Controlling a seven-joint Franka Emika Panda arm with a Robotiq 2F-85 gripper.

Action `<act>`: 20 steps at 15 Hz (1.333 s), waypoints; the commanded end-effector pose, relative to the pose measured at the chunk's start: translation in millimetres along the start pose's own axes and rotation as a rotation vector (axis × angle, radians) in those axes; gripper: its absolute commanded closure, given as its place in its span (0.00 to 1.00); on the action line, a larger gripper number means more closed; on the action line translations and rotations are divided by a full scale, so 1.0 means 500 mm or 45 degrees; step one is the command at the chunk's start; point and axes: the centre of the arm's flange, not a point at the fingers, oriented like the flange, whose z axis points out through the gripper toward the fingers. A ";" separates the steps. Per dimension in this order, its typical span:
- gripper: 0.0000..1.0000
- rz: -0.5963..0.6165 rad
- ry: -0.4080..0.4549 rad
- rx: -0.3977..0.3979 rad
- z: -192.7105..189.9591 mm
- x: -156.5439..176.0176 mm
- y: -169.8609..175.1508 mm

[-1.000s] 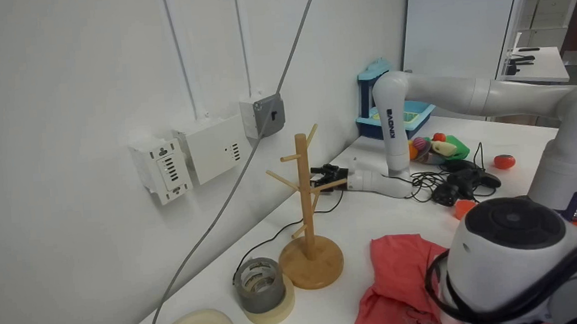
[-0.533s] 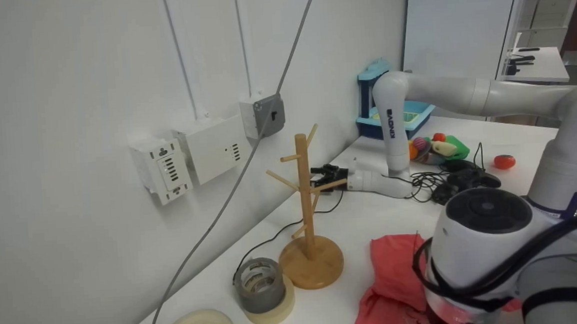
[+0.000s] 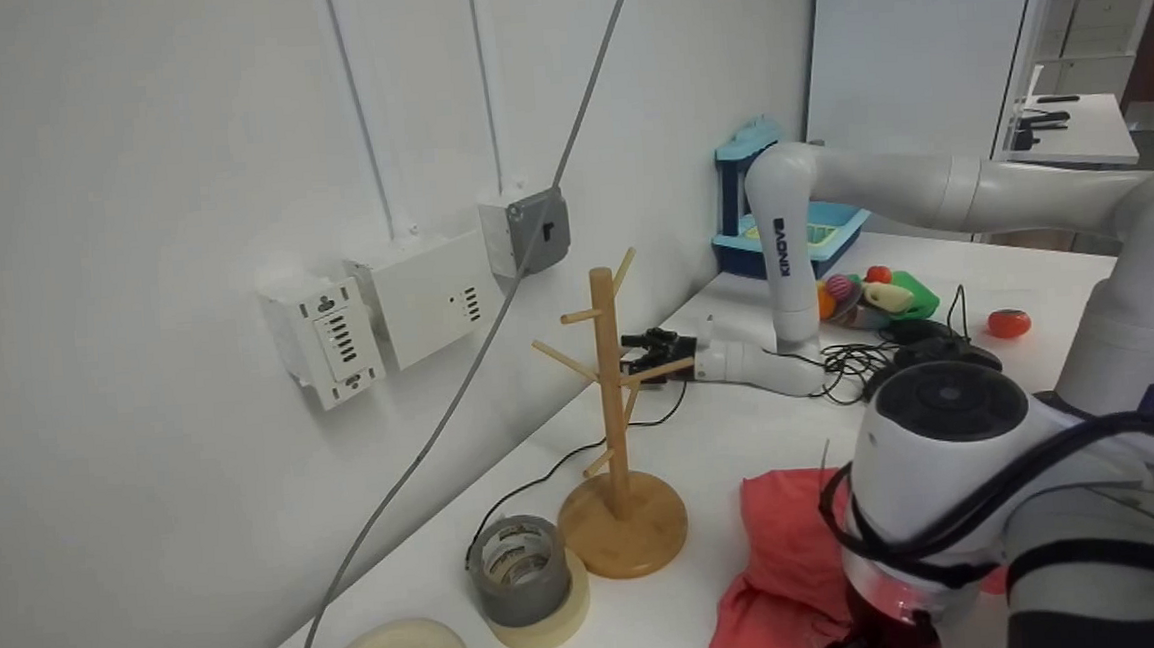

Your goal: Unfold the cloth on the table

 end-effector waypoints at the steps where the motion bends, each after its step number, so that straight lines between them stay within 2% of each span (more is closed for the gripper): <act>1: 0.00 0.065 -0.025 -0.001 0.036 0.041 0.010; 14: 0.00 0.320 0.007 0.052 0.055 0.165 0.087; 20: 0.00 0.467 -0.088 0.093 0.075 0.156 0.071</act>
